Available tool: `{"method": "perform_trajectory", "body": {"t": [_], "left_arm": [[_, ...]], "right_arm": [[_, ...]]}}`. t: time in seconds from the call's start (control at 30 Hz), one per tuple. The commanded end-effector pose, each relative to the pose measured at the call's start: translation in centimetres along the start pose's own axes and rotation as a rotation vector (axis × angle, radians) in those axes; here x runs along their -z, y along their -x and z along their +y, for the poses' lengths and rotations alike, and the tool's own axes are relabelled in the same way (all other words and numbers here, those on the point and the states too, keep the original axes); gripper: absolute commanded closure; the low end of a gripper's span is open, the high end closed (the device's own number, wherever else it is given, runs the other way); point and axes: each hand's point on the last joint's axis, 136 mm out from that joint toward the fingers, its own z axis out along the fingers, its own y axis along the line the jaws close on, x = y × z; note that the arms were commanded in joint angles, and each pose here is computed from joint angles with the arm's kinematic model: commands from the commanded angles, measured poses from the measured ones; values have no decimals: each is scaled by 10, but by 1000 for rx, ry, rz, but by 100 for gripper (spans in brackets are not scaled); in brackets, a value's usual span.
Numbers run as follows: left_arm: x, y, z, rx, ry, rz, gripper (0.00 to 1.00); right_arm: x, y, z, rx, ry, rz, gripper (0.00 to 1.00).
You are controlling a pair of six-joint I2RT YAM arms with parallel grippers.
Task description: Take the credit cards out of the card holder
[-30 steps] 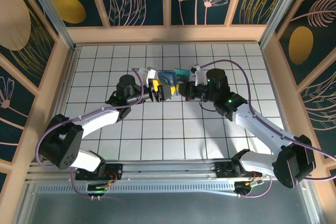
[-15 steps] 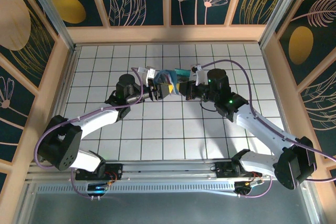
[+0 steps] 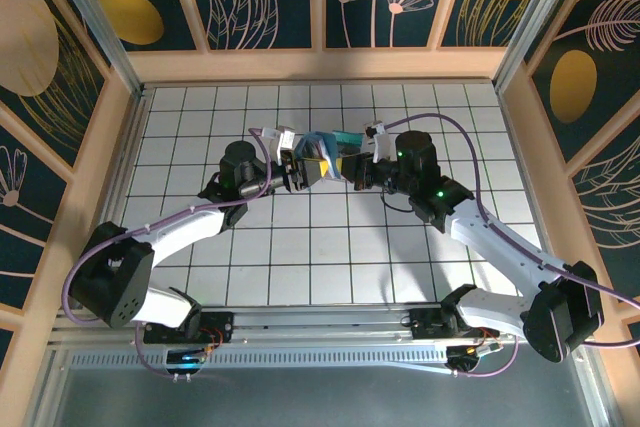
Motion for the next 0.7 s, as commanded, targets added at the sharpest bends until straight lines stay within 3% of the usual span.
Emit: {"method": "perform_trajectory", "body": {"t": [0.0,0.3,0.67], "left_arm": [[6,19,-27,-72,-74,-40,38],[10,21,-35,-93,-99,-42,31],[10,20,-39,-109,-113,-37,31]], "right_arm": [[4,11,14,24,39,-44,100],[4,12,16,24,57,-50,100],[4,13,20,23,80,-54,100]]}}
